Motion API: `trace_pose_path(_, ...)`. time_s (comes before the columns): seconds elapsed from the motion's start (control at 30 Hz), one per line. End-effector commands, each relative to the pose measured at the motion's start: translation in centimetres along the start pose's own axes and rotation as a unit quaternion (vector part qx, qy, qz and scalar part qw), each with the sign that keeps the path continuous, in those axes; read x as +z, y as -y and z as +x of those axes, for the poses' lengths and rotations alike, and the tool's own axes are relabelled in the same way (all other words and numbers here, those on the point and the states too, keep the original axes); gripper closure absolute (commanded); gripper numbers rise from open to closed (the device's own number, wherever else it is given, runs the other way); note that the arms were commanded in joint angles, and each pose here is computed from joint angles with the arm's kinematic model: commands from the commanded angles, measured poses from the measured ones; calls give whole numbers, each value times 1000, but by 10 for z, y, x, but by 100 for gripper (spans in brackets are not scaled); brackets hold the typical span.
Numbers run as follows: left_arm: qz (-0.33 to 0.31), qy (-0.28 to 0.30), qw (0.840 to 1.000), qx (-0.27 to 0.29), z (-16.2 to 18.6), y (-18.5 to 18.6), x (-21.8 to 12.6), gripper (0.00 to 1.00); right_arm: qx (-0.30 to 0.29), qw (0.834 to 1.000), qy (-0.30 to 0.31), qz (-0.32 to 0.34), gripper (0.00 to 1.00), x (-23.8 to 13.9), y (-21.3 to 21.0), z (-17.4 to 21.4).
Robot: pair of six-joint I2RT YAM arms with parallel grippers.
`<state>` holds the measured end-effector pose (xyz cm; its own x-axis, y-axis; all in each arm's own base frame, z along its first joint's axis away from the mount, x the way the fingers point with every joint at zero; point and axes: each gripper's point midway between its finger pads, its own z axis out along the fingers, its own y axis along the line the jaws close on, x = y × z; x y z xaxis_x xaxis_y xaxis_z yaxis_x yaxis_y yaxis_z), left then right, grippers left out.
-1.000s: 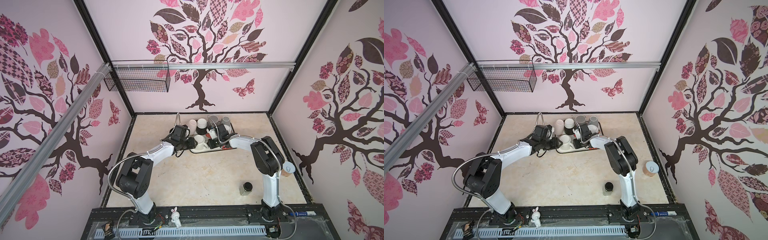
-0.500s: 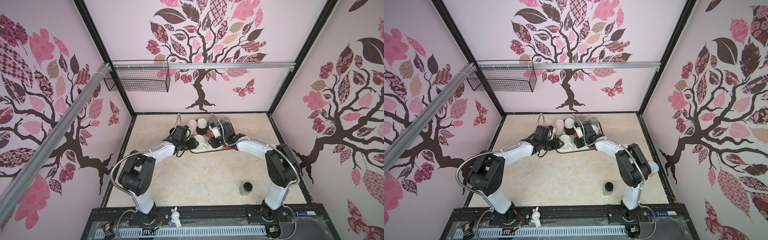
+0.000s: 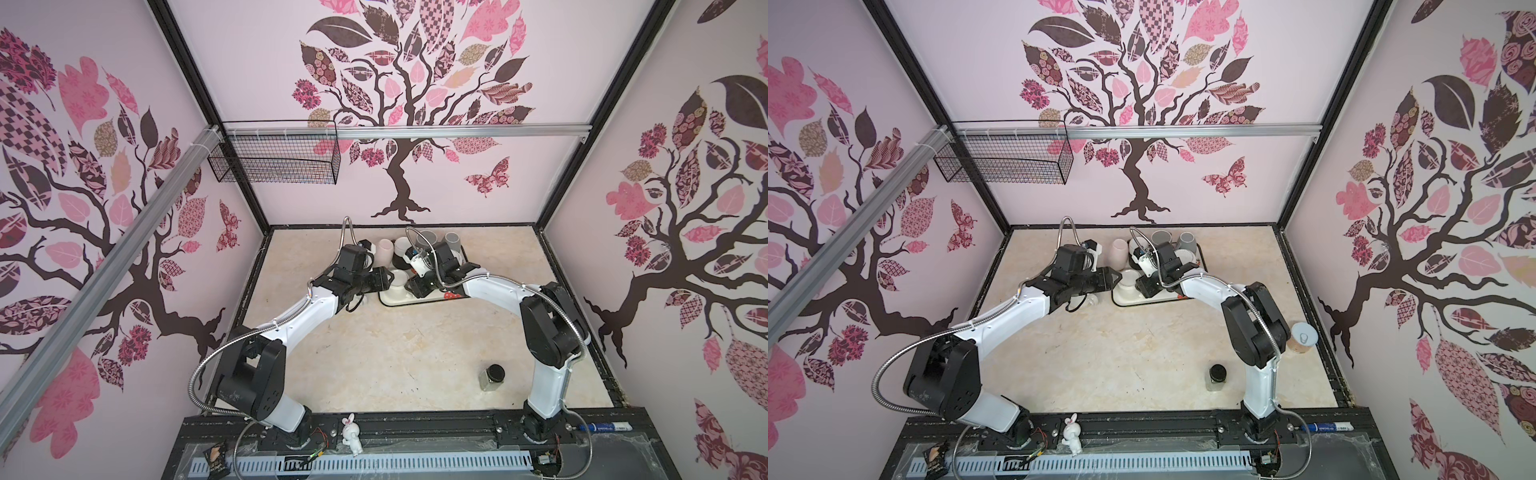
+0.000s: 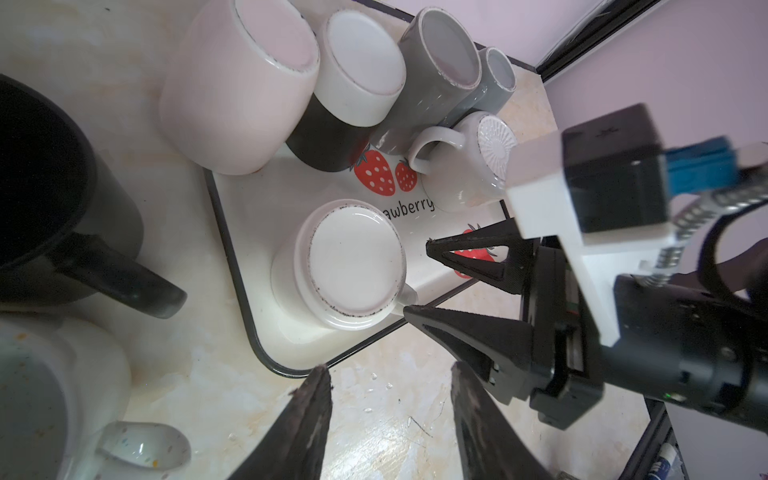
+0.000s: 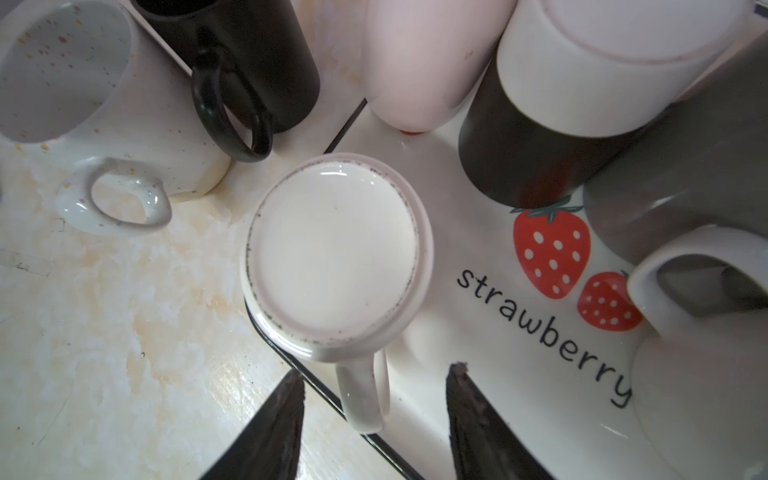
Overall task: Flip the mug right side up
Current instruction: 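Close the right gripper on the white mug's handle while the left gripper steadies it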
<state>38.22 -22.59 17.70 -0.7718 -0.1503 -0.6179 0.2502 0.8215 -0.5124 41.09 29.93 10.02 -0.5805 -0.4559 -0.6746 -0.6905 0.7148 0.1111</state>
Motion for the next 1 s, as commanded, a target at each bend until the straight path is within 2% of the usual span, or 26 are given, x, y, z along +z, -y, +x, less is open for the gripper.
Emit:
trace_pose_path(0.0, -27, 1, 1000, 7, 6, -14, -6, 50, -19, 999, -28, -2, 43, 13, -2, 6)
trace_pose_path(0.3, -36, 4, 999, 13, 5, -16, -13, 50, -32, 998, -51, 5, 45, 24, -4, 9)
trace_pose_path(0.37, -38, 5, 999, 13, 5, -17, -14, 50, -35, 998, -53, 11, 51, 25, -2, 9)
trace_pose_path(0.53, -43, 6, 999, 16, 7, -19, -16, 50, -43, 997, -46, 33, 75, 20, 4, 3)
trace_pose_path(0.8, -43, 13, 999, 22, 4, -17, -25, 49, -52, 995, -42, 76, 98, 11, 16, -4)
trace_pose_path(0.97, -37, 23, 999, 26, 0, -12, -35, 49, -45, 995, -9, 84, 100, -4, 16, -20)
